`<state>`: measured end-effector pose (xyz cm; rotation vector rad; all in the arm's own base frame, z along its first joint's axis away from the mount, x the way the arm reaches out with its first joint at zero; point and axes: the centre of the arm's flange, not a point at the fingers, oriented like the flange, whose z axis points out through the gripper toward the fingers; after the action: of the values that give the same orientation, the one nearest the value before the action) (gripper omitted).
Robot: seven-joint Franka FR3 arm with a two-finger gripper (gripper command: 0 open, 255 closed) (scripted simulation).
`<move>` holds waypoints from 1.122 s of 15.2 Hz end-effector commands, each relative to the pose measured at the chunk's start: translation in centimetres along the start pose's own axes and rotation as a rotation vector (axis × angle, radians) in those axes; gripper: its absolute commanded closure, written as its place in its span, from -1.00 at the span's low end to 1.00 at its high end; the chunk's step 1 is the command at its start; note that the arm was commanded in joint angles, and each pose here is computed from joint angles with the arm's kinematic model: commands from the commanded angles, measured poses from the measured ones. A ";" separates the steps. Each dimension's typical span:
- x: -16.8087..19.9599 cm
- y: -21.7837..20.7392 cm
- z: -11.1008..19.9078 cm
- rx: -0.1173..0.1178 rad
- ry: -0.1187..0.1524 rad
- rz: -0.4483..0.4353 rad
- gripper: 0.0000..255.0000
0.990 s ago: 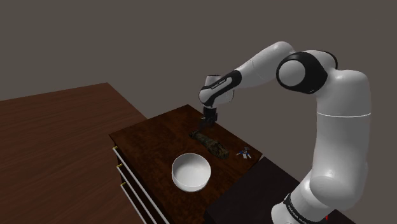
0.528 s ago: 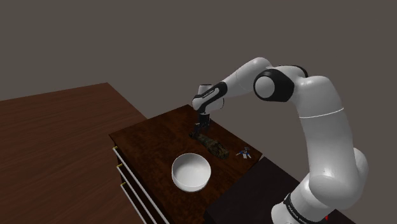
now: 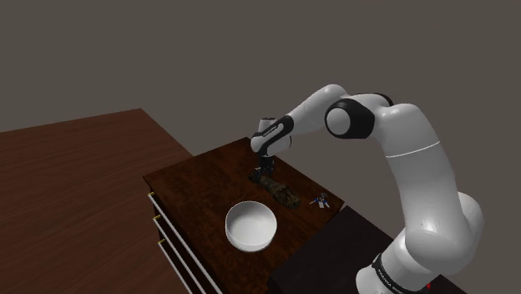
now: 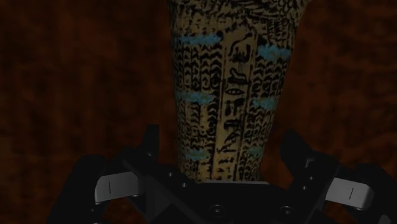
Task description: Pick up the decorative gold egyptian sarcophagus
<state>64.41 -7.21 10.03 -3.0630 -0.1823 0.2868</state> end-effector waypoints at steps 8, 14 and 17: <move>0.1 -0.1 0.1 0.000 0.000 0.000 1.00; -0.4 -0.2 -1.9 0.000 0.001 0.000 1.00; -0.6 -0.3 -3.4 0.000 0.001 0.000 1.00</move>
<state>64.44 -7.18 12.92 -3.0630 -0.1824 0.2867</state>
